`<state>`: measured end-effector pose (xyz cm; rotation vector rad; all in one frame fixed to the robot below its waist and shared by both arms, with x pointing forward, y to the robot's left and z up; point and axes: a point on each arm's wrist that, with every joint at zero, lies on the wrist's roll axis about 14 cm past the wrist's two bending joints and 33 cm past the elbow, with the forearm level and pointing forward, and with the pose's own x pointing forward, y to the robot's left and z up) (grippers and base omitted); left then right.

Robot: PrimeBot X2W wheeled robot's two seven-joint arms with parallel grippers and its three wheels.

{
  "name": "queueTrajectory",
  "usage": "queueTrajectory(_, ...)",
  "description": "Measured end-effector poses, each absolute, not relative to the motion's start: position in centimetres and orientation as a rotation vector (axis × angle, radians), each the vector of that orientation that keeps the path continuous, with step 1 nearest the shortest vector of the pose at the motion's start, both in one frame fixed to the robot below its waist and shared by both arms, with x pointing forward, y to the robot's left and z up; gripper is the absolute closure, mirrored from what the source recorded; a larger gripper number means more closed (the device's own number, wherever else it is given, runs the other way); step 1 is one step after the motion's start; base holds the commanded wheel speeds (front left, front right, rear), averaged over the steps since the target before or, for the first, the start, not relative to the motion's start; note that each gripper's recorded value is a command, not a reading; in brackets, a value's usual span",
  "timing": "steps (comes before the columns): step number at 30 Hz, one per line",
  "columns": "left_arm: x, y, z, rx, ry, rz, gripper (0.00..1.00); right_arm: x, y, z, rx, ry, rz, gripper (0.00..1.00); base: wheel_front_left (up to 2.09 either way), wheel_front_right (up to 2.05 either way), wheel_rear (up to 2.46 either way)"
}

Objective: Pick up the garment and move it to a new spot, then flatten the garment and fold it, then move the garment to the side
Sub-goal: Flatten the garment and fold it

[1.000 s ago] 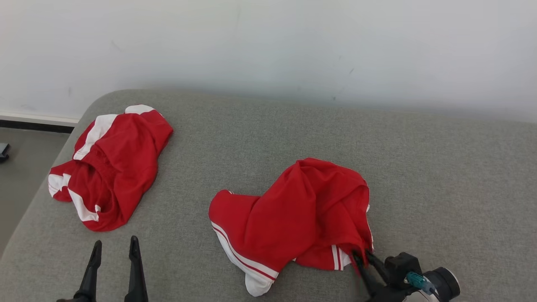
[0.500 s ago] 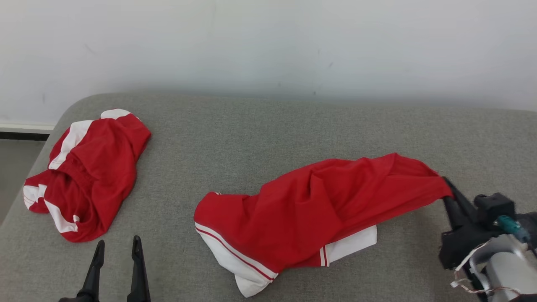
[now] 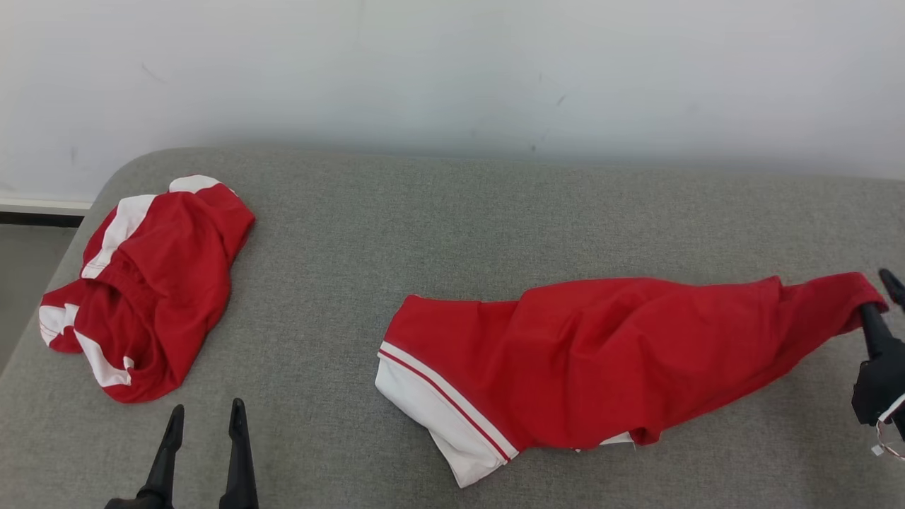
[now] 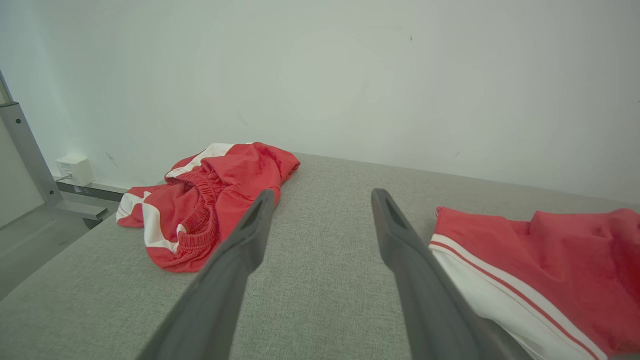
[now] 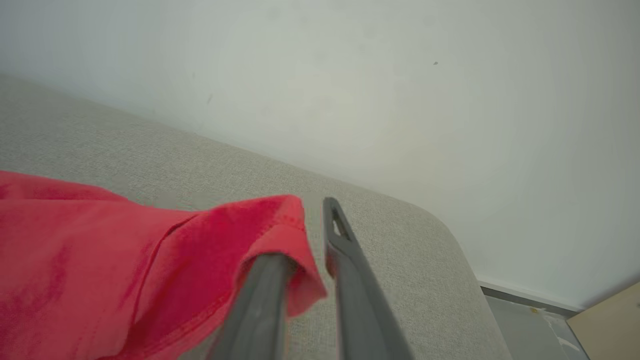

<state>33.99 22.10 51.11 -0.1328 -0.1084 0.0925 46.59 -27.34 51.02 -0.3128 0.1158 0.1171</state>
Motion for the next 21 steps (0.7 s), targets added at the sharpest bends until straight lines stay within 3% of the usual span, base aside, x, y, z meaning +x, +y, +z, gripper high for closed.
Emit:
queueTrajectory(11,33.8,21.7,51.6,-0.134,-0.125,0.076,0.00,45.9,-27.0,53.5,-0.264,0.025,0.109,0.00,0.00,0.00,0.00)
queueTrajectory(21,34.5,20.0,51.8,-0.141,-0.128,0.026,0.00,41.0,-29.4,50.5,-0.228,0.086,0.052,0.00,0.00,0.00,0.00)
